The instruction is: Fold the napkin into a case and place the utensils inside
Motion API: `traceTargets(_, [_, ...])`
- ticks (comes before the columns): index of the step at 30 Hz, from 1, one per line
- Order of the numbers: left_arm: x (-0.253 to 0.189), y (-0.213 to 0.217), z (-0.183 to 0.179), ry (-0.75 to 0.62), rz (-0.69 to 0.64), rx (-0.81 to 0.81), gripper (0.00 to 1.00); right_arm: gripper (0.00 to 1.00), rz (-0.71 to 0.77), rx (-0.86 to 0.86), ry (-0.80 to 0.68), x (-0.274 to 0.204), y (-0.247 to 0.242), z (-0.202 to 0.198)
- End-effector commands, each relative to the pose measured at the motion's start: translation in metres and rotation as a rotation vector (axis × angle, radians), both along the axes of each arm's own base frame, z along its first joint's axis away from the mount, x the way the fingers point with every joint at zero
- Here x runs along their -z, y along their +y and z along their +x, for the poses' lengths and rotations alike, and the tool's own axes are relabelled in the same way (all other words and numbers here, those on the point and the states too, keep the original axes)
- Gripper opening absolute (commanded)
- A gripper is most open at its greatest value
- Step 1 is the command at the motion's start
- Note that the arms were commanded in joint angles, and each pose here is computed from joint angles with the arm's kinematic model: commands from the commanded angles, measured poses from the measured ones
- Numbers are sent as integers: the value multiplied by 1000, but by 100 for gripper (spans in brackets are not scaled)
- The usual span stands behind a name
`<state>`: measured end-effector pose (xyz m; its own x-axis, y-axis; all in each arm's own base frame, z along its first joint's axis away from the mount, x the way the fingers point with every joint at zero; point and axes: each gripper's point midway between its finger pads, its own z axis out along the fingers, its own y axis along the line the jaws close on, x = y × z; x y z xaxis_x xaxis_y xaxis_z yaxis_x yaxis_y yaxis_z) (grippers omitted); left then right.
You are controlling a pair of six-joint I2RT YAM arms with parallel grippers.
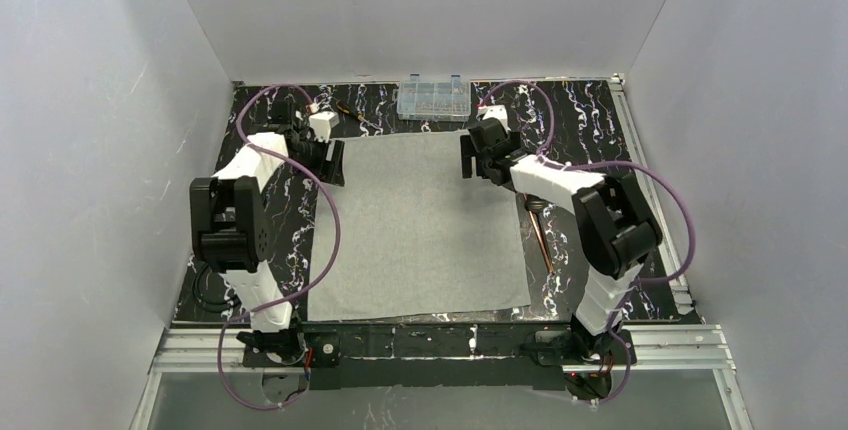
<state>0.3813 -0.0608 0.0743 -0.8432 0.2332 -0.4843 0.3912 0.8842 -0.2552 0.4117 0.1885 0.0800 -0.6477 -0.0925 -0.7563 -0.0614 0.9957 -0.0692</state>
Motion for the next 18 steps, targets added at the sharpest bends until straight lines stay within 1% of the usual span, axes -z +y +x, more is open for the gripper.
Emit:
traceTargets(1, [1, -2, 5, -30, 77, 55, 63, 92, 55, -38, -11, 3, 23, 23])
traceTargets(4, [11, -1, 1, -13, 101, 60, 56, 89, 43, -41, 12, 18, 26, 27])
traceTargets(9, [21, 0, -5, -11, 119, 44, 52, 85, 19, -22, 46, 38, 20, 23])
traceTargets(13, [31, -1, -6, 2, 144, 41, 48, 85, 24, 36, 77, 52, -3, 13])
traceTargets(15, [35, -4, -5, 8, 151, 39, 43, 85, 45, 80, 96, 59, -20, 6])
traceTargets(18, [38, -11, -1, 6, 152, 40, 43, 85, 70, 130, 103, 63, -43, -1])
